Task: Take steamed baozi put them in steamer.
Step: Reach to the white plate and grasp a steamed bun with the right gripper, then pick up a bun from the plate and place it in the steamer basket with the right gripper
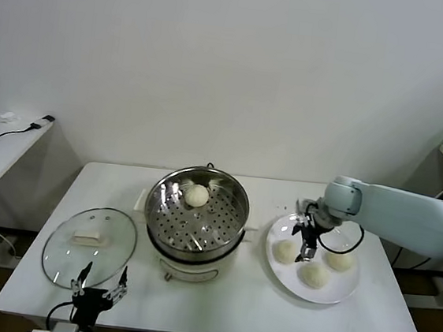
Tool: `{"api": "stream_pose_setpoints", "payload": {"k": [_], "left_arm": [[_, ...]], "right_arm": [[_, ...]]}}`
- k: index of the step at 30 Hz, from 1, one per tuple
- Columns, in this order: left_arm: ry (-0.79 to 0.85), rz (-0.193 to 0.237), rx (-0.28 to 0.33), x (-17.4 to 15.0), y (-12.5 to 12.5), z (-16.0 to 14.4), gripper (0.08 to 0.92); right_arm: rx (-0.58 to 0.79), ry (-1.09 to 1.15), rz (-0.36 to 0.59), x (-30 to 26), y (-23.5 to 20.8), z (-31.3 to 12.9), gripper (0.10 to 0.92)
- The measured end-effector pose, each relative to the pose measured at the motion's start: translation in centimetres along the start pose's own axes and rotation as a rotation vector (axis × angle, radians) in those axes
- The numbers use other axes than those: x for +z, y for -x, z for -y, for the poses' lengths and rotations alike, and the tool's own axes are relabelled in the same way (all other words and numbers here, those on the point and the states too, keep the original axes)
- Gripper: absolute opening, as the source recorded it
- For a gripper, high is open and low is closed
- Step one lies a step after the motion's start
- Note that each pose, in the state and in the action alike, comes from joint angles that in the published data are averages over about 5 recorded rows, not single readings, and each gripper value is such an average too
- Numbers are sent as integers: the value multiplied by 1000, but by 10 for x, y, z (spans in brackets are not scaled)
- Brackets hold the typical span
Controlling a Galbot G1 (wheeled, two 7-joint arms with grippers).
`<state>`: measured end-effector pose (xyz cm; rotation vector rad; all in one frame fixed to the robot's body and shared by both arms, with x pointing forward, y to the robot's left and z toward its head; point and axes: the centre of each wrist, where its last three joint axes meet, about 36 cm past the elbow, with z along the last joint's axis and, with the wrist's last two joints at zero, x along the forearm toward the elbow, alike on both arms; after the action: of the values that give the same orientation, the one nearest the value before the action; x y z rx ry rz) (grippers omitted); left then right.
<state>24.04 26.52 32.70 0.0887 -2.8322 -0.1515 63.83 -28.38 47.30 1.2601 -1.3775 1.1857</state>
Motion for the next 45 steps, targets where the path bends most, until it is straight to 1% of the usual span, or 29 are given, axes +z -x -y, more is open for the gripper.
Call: {"api": "stream_pose_setpoints", "payload": {"k": [3,5,11,13,17,21,26,32,38,42,45], "left_arm": [[-1,0,3,0,0,1,823],[-2,1,5,0,0,2,823],[-2,3,10,0,1,3,823],[-1,3,12,0,1,4,823],[2,4,16,-1,-1,6,823],[0,7,21,-3,-3,8,823],[-2,12,28,-6,-6,11,823],[-6,26,37,-12,-6,14,823],[-11,40,49,-18,-6,18,823],[-15,51,57,-22,-6,21,823],[-18,57,63,-25,-6,23,823]], "right_arm": [[3,11,-1,-1,8,1,821],[6,17,1,-2,12,1,802],[9,27,12,-3,15,2,648],[7,29,13,-3,14,2,609],[1,33,18,-2,9,2,578],[4,31,24,-1,-7,6,557],[20,15,30,-3,-48,16,552],[50,-14,60,-26,-123,25,551],[94,-65,123,-81,-201,23,551],[107,-103,157,-129,-229,16,551],[110,-135,172,-167,-238,10,551]]}}
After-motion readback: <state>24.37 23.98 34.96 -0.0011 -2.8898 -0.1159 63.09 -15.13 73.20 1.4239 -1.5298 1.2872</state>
